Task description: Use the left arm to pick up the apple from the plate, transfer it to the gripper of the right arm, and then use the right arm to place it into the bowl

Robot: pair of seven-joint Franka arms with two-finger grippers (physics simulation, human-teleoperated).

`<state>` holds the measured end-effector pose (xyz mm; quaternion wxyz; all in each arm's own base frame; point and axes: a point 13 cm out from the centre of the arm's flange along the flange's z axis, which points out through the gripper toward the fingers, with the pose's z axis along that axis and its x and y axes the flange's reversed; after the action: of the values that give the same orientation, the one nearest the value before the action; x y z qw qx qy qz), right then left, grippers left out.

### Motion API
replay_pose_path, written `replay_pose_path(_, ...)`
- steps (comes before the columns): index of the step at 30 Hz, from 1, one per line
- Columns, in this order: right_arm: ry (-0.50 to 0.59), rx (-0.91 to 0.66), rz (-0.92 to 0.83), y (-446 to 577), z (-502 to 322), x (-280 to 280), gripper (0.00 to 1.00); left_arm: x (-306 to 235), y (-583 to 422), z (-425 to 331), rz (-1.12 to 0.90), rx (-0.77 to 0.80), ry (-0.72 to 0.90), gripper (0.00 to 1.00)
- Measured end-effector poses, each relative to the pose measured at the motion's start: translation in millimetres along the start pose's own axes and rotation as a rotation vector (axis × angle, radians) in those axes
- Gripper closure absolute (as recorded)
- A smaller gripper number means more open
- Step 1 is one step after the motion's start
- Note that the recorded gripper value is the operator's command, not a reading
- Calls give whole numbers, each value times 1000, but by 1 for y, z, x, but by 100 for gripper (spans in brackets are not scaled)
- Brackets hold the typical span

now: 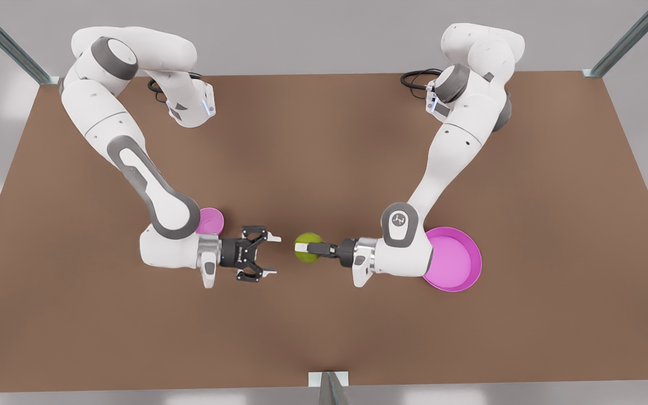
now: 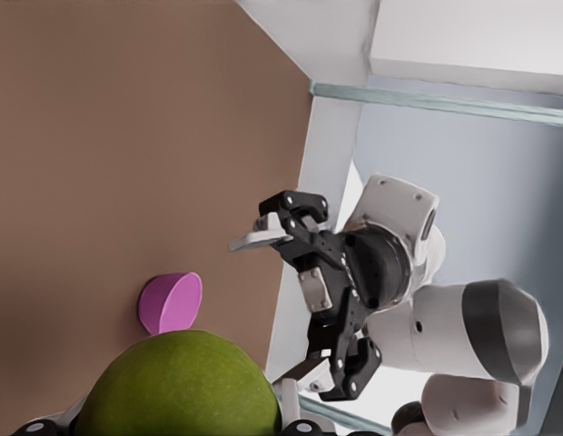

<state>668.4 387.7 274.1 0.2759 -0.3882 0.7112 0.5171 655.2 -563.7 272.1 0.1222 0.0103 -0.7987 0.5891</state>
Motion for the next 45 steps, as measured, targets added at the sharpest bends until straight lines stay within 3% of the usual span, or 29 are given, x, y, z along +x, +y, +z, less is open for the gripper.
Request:
replay_pose_path(17,-110,-16,-381,20,51,-4,0,-8,-2,-1,105,-1,-39,17)
replay_pose_path(38,-129,-5,-577,22,85,-2,0,-11,-1,2,155,-6,-60,17)
replay_pose_path(41,-129,-3,-590,22,86,-2,19,-10,-1,3,159,-7,-59,17)
replay_pose_path(45,-129,1,-602,20,84,-2,19,-9,-1,5,163,-7,-57,17)
